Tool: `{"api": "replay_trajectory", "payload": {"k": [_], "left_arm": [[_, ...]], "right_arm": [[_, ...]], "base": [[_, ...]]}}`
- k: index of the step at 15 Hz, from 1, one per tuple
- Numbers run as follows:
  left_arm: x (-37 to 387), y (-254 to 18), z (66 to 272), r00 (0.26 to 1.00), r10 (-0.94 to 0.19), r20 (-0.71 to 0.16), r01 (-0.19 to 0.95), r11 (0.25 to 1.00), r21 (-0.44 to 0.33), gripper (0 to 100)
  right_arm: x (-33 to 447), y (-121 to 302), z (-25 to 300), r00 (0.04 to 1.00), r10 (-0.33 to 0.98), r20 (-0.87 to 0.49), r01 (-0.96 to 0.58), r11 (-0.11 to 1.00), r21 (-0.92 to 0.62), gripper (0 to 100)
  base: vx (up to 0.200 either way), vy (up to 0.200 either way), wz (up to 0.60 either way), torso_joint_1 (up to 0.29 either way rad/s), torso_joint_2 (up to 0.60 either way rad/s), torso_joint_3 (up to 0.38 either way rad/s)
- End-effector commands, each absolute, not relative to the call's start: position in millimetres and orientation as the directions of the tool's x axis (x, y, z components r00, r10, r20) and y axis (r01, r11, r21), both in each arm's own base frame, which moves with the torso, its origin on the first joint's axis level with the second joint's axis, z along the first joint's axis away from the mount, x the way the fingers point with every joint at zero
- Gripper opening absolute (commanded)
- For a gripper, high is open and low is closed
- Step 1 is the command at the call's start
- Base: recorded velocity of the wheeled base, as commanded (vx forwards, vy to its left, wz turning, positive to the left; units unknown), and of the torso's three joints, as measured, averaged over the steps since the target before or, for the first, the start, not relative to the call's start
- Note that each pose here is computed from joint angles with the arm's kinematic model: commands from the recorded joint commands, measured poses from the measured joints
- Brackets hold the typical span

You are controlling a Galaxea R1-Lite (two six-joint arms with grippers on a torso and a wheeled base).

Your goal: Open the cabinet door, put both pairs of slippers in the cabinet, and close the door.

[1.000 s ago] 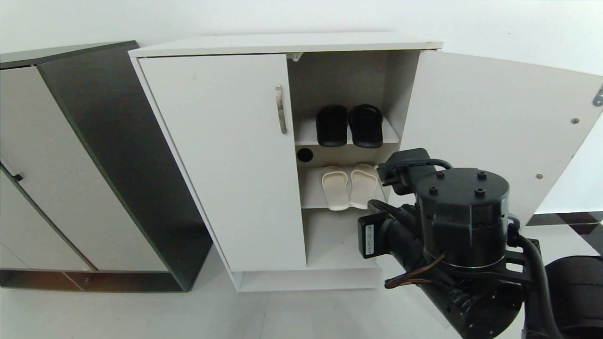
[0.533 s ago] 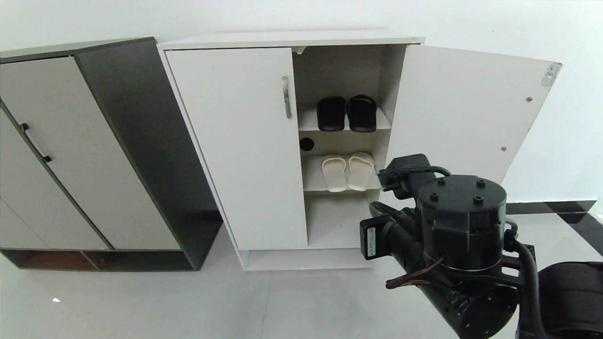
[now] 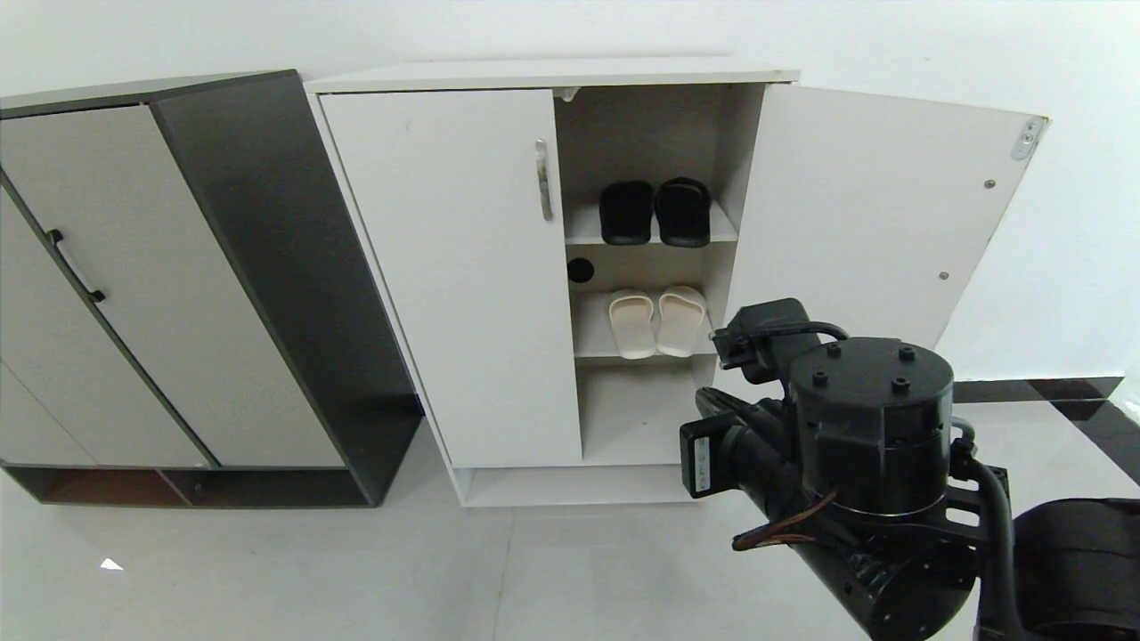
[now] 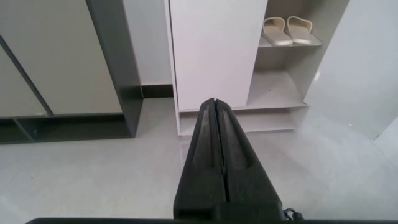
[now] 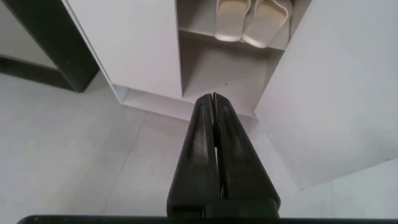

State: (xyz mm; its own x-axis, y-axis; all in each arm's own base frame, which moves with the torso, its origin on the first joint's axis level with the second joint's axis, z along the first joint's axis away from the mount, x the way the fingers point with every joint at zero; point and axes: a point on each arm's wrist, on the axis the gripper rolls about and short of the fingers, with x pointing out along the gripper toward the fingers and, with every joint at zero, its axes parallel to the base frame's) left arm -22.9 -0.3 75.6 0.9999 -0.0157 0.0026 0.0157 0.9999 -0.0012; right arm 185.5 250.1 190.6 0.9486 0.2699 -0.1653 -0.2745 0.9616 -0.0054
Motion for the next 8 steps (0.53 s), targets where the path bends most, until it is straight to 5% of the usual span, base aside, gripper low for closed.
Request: {"api": "replay_trajectory", "payload": {"k": [1,8], "left_arm": [[-22.8,-0.3,75.6,1.000,-0.015,0.002,0.015,1.000,-0.002,0],[-22.8,-0.3,75.6,1.000,-0.015,0.002,0.015,1.000,-0.002,0]], "right_arm": [[185.3,250.8,189.2,0.947,0.274,-0.167,-0.279,0.960,-0.006,0],[185.8,251.6,191.3,0.947,0.278,-0.161,-0.282,0.960,-0.001,0]], "base": [[0.000,0.000,0.00,0.000,0.00,0.000],[0.000,0.000,0.00,0.000,-0.01,-0.010]]}}
